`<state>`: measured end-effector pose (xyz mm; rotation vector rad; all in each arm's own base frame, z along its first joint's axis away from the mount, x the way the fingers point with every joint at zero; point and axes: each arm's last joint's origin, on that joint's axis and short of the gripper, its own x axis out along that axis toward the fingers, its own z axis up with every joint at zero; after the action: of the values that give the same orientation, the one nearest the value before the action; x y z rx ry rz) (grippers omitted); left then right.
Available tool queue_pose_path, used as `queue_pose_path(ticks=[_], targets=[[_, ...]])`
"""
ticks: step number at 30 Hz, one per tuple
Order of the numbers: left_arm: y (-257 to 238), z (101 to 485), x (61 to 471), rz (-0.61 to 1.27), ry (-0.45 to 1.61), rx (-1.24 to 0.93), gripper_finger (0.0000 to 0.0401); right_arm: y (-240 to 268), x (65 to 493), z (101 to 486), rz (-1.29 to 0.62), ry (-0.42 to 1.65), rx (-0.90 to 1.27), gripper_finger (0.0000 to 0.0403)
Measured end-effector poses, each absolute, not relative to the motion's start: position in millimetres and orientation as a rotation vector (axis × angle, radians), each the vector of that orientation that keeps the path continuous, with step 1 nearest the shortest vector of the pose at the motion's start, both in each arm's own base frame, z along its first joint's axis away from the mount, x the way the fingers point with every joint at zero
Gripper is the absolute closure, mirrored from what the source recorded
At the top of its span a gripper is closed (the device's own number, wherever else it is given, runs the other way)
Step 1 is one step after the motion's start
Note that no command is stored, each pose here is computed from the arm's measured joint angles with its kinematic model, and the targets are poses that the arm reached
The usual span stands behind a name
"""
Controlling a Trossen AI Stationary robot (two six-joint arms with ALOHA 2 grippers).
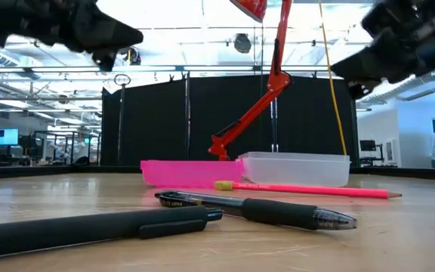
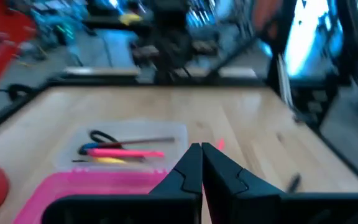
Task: Pick & place school supplies into a supply box
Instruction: Put the pink pencil into the pink supply box
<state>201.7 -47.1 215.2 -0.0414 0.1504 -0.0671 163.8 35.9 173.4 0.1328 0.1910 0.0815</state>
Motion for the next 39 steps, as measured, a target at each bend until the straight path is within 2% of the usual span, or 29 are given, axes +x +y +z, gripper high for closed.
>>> queue_pose_path(ticks=[5, 9, 14, 17, 20, 26, 29, 35, 39], targets=[[-41.6, 196.2, 188.2, 0.022, 0.047, -0.118, 0.0373, 63.8, 207.4, 188.2, -0.055, 0.356, 0.173, 0.0403], [-38.7, 187.5, 183.6, 0.08, 0.054, -0.122, 0.037, 90.0, 256.3, 197.2, -0.073, 0.605, 0.186, 0.0403], [-37.2, 183.8, 182.7, 0.117, 0.064, -0.136, 0.0369, 117.0, 313.0, 194.8, -0.049, 0.913, 0.046, 0.0403], [-37.1, 184.0, 182.7, 0.121, 0.062, -0.137, 0.0369, 128.1, 340.9, 191.0, -0.027, 0.977, -0.013, 0.0399], [-37.7, 183.3, 182.5, 0.124, 0.068, -0.153, 0.0368, 134.3, 362.2, 190.3, -0.011, 0.983, 0.014, 0.0376], [-44.4, 176.1, 180.2, 0.086, 0.143, -0.15, 0.0368, 124.4, 381.5, 182.3, -0.06, 1.039, 0.074, 0.0286], [-45.4, 175.2, 179.8, 0.081, 0.152, -0.148, 0.0368, 111.6, 384.1, 177.3, -0.116, 1.069, 0.113, 0.0259], [-45.5, 175.1, 179.7, 0.079, 0.154, -0.132, 0.0368, 91.0, 388.1, 168.9, -0.137, 1.142, 0.23, 0.0255], [-45.1, 175.1, 179.9, 0.08, 0.153, -0.12, 0.0368, 91.0, 384.7, 164.1, -0.134, 1.192, 0.214, 0.0265]])
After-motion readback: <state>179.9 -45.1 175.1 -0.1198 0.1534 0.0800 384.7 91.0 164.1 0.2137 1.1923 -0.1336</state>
